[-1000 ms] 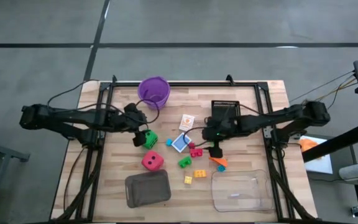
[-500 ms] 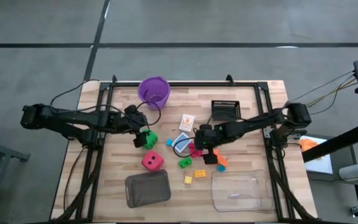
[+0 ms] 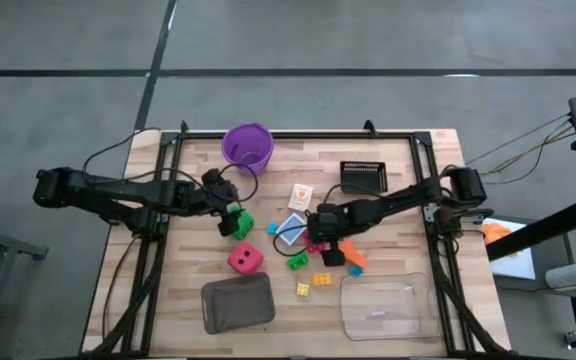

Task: Pick & Place Toys
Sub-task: Put the large red game piece into the transparent bin

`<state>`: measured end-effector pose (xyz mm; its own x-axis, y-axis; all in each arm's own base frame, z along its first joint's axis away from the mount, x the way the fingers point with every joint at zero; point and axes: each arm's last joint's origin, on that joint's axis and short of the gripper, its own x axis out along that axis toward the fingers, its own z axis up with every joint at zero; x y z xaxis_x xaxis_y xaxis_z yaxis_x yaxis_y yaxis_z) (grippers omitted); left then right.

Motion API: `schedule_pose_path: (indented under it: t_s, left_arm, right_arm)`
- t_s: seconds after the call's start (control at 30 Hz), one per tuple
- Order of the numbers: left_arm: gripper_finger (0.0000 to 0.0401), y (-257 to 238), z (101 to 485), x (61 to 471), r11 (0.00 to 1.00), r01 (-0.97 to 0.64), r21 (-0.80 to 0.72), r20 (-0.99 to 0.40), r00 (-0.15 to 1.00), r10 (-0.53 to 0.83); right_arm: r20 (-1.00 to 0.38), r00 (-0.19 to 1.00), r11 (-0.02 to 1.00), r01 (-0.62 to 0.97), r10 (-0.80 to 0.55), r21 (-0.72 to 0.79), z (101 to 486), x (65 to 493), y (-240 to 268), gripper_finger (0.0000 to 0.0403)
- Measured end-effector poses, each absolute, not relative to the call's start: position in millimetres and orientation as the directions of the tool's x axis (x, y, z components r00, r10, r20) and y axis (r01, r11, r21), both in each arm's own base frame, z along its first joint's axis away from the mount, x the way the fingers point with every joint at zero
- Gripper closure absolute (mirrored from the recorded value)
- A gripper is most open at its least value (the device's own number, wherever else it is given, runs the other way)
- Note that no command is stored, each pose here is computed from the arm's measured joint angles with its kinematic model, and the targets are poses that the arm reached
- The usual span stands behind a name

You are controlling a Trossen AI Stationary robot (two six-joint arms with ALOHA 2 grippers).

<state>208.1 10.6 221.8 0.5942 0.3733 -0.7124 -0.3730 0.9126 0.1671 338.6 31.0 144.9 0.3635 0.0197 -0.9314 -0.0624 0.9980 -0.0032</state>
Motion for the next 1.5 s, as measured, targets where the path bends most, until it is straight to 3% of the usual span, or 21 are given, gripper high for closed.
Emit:
schedule_pose_path:
  t_s: [0.13,0.4,0.87,1.1,1.33,1.5]
  left_arm:
    - [0.0099,11,223,210,0.910,-0.381,0.164,-0.697,0.608,0.380]
    - [0.0099,11,225,211,0.907,-0.390,0.158,-0.681,0.622,0.386]
    - [0.0098,11,225,211,0.906,-0.394,0.158,-0.677,0.625,0.390]
    - [0.0098,11,225,212,0.906,-0.394,0.156,-0.674,0.628,0.390]
    - [0.0098,11,226,213,0.906,-0.397,0.148,-0.662,0.640,0.389]
    - [0.0098,11,226,213,0.906,-0.398,0.147,-0.661,0.641,0.389]
  right_arm:
    - [-0.937,0.348,0.998,-0.060,0.018,-0.003,141,342,31,0.0098]
    - [-0.945,0.326,0.999,-0.052,0.016,-0.001,141,339,31,0.0248]
    - [-0.942,0.334,0.999,-0.047,0.018,0.002,161,331,31,0.0251]
    - [-0.842,0.537,0.997,-0.081,0.058,0.017,206,323,43,0.0251]
    - [-0.559,0.810,0.980,-0.198,0.178,0.025,235,305,72,0.0251]
    - [-0.433,0.850,0.946,-0.322,0.299,0.021,234,273,100,0.0251]
